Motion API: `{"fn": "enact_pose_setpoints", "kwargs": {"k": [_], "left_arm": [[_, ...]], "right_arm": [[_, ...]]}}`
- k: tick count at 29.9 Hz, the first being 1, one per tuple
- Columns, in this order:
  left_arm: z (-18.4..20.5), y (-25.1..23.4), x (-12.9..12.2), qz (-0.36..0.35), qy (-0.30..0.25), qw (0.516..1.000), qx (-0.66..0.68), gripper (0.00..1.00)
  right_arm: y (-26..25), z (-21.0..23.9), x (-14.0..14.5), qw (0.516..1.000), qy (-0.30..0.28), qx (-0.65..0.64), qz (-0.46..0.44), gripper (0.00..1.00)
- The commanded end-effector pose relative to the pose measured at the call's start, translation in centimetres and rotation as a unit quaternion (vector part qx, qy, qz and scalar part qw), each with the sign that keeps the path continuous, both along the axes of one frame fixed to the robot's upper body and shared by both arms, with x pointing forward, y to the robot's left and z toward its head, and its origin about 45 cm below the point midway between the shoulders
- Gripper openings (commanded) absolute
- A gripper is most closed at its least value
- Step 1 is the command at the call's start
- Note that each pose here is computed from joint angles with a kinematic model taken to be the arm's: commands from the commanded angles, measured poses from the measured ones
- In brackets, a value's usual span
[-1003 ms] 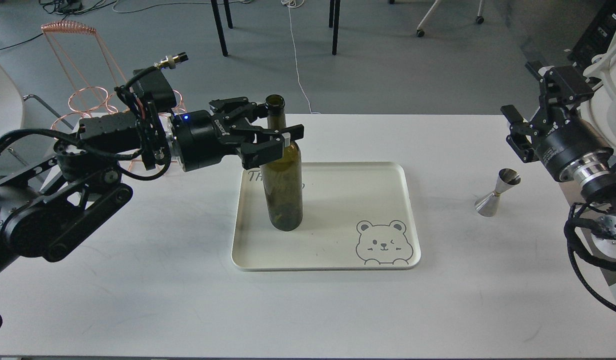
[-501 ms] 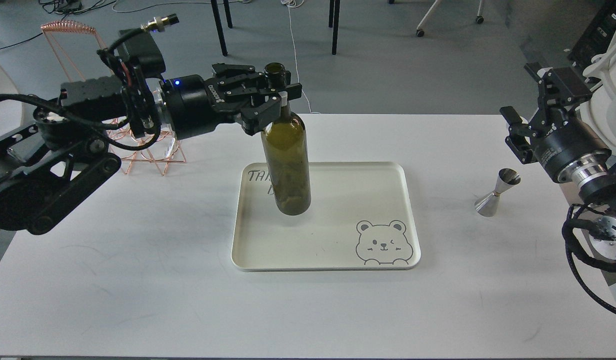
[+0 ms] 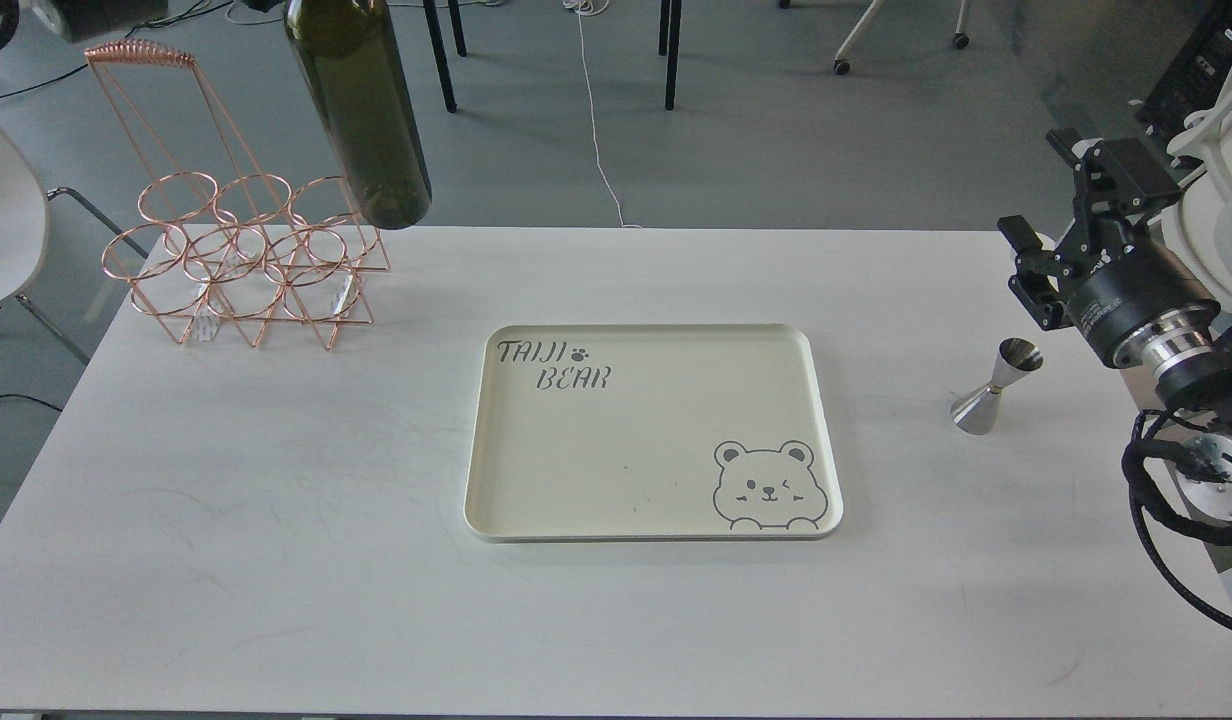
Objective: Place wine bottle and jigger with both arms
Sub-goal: 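Lift the bottle and swing it over the copper wine rack, then lower the bottle into a slot of the copper wine rack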
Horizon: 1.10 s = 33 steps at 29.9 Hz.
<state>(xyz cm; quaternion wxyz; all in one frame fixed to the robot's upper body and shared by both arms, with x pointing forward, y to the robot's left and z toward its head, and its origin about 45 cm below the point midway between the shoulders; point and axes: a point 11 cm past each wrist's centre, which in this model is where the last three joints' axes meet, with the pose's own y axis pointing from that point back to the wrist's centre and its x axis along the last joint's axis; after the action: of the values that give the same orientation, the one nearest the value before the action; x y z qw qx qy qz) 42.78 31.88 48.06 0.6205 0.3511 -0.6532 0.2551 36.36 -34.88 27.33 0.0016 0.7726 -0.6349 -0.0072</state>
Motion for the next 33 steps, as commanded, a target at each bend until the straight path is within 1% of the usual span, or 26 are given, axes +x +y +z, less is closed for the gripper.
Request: {"fn": "enact_pose_setpoints", "kwargs": {"k": [1, 7, 16, 26, 33], "left_arm": [[-0.5, 2.8, 0.7, 0.041, 0.011, 0.999, 0.004, 0.09], [-2.6, 3.5, 1.2, 0.054, 0.036, 0.998, 0.014, 0.09], [-4.3, 4.5, 2.0, 0.071, 0.041, 0.997, 0.013, 0.09], [-4.9, 5.6, 2.6, 0.090, 0.040, 0.995, 0.006, 0.09], [-5.0, 5.6, 2.6, 0.090, 0.041, 0.995, 0.005, 0.10]], "right_arm": [[0.0, -0.2, -0.1, 1.000, 0.002, -0.001, -0.001, 0.93], [-0.1, -0.2, -0.1, 1.000, 0.003, -0.001, -0.001, 0.94], [-0.1, -0.4, -0.3, 1.000, 0.006, -0.001, -0.003, 0.94], [-0.1, -0.4, -0.3, 1.000, 0.005, 0.000, -0.002, 0.93], [-0.1, -0.4, -0.3, 1.000, 0.005, 0.000, -0.002, 0.94]]}}
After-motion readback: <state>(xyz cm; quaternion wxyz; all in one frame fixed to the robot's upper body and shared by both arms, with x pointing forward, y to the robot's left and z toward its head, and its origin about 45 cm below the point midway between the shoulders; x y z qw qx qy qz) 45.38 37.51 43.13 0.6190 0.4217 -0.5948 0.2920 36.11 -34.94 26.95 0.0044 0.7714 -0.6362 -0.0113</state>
